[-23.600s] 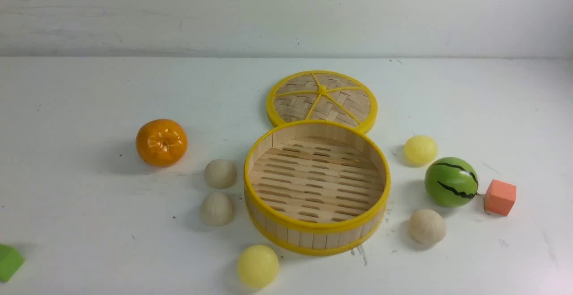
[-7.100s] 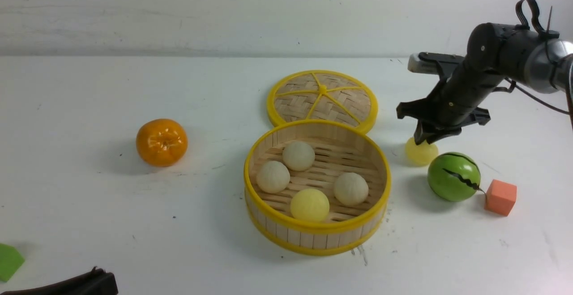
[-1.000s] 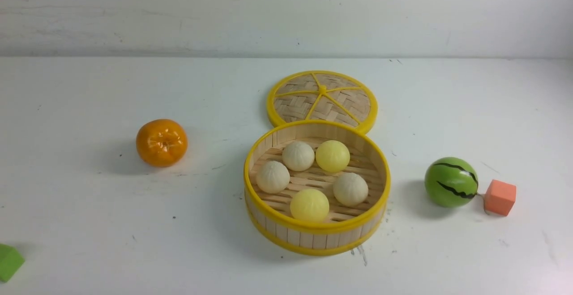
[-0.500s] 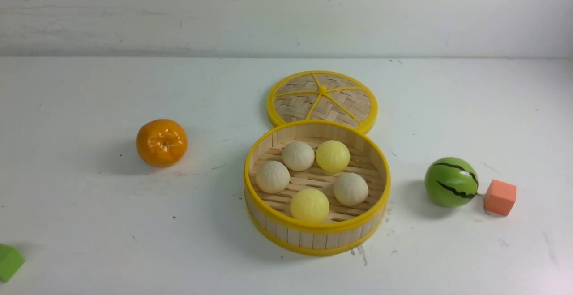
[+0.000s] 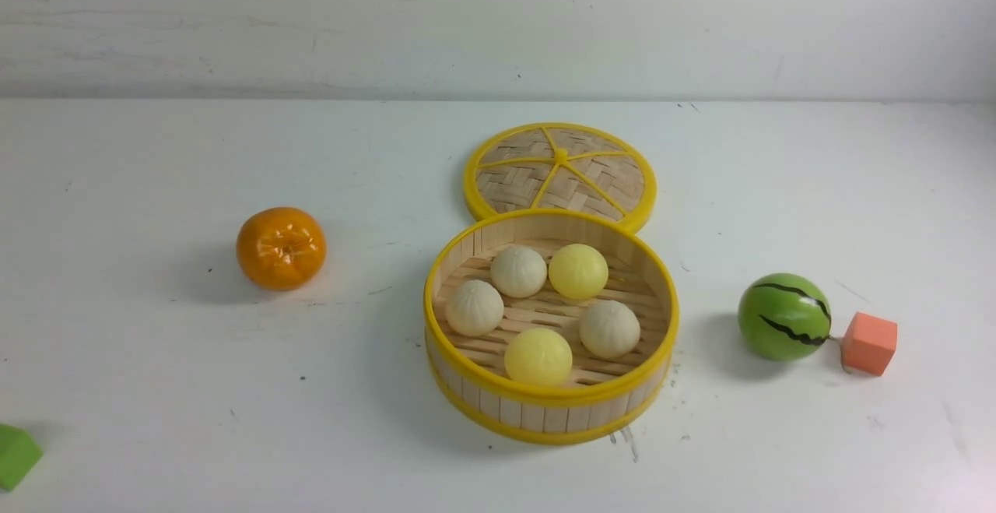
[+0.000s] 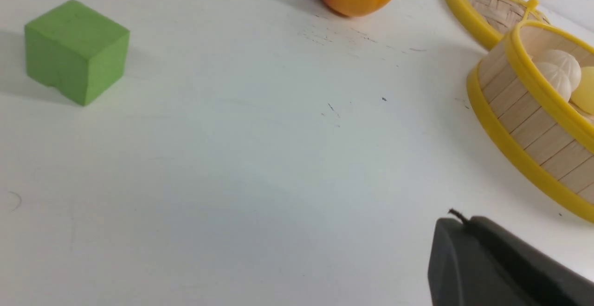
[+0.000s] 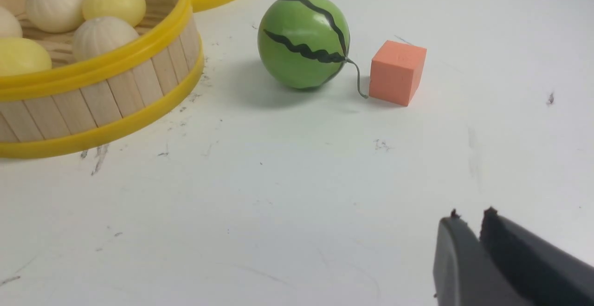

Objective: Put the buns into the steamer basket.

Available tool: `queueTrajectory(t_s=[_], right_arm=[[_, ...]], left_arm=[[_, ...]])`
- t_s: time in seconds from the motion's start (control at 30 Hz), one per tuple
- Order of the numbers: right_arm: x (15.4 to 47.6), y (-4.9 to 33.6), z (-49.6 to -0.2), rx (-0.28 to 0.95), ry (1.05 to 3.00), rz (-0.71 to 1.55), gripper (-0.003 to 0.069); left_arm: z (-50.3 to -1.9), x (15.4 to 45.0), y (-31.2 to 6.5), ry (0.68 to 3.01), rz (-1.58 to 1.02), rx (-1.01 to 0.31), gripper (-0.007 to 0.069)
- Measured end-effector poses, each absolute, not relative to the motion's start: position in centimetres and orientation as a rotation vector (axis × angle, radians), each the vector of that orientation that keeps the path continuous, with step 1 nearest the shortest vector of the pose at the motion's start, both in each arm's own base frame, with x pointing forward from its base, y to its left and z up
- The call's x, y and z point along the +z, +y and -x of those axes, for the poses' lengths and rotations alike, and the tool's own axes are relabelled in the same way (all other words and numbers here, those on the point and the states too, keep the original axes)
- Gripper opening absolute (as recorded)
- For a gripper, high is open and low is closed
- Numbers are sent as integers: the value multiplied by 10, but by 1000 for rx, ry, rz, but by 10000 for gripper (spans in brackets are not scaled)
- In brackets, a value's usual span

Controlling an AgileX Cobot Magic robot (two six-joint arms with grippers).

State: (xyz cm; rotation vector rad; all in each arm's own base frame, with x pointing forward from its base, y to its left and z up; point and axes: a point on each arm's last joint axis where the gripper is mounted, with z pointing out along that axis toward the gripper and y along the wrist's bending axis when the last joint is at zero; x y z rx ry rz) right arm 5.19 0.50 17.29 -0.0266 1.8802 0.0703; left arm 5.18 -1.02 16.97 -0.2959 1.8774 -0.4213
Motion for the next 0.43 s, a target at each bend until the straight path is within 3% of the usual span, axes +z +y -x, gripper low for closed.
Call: queueTrajectory(t_s=[0.43], right_arm=[[173, 5, -52, 70, 1880, 27, 99]], left_arm=[[-52, 170, -10, 1877, 297, -422, 3]])
